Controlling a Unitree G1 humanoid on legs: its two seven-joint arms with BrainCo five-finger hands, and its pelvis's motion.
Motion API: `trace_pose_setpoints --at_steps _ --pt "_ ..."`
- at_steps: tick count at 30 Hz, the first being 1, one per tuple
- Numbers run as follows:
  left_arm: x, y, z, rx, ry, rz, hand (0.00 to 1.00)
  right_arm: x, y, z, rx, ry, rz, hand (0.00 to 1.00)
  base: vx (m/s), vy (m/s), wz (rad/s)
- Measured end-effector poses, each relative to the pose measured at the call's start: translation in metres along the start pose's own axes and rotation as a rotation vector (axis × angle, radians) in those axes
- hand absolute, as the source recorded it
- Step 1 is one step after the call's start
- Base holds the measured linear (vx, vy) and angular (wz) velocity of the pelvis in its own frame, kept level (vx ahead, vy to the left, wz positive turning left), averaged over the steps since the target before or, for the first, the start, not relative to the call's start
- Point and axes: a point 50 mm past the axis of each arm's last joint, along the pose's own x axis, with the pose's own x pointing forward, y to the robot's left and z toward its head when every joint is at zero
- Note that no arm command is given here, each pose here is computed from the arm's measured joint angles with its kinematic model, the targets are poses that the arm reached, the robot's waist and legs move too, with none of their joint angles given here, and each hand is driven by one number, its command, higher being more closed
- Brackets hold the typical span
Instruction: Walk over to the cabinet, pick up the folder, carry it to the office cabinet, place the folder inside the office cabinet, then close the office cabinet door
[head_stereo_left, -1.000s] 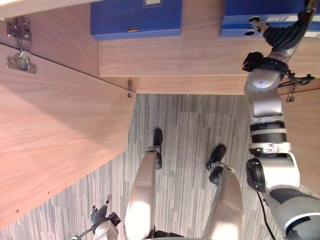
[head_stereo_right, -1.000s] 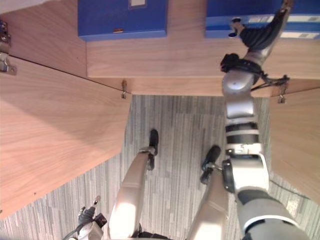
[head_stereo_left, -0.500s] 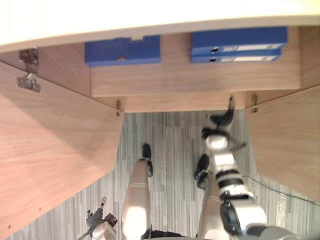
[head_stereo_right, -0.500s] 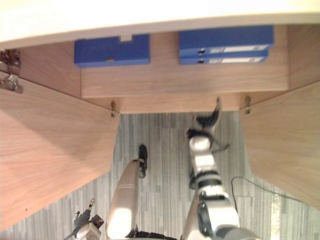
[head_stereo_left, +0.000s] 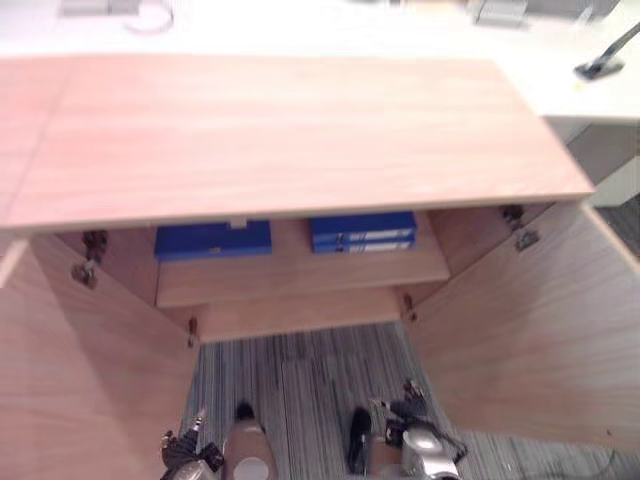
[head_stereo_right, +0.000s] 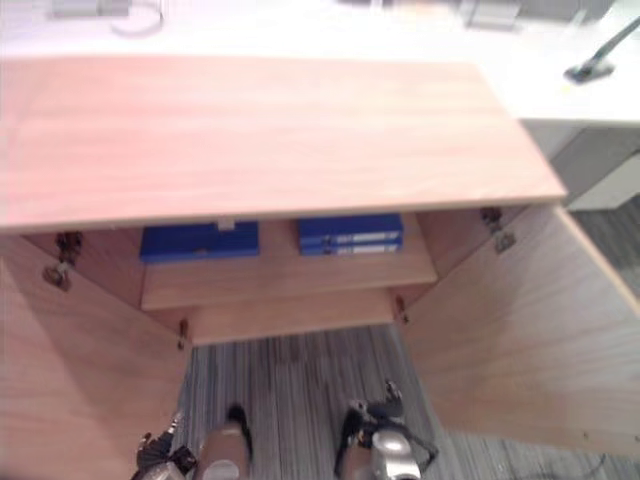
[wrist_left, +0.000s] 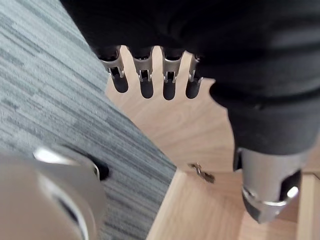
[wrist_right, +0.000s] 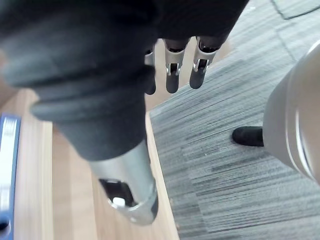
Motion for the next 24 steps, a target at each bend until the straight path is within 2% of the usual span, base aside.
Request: trace_pose_setpoints --at_steps 1,6,9,13,24 --pt "-0.001 0.000 -0.005 0.003 0.017 -0.009 0.00 0.000 -0.013 -0.013 0.081 0.062 -0.053 0.00 0.23 -0.029 -0.13" --pt "-0.006 -0.003 -0.021 0.003 0.077 -0.085 0.00 -0.003 -0.043 -0.040 0.182 0.179 -0.159 0.00 0.15 -0.008 -0.24" --pt "-0.006 -0.003 -0.026 -0.142 0.141 -0.163 0.00 -0.006 -0.054 -0.053 0.214 0.231 -0.153 0.00 0.02 0.034 -0.24" --pt "-0.005 0.001 -0.028 -0.199 0.154 -0.193 0.00 -0.009 -0.054 -0.060 0.206 0.253 -0.104 0.00 -0.06 0.071 -0.30" --pt "-0.004 0.003 -0.025 -0.183 0.135 -0.183 0.00 -0.012 -0.052 -0.057 0.252 0.212 -0.114 0.00 -0.08 0.045 -0.48"
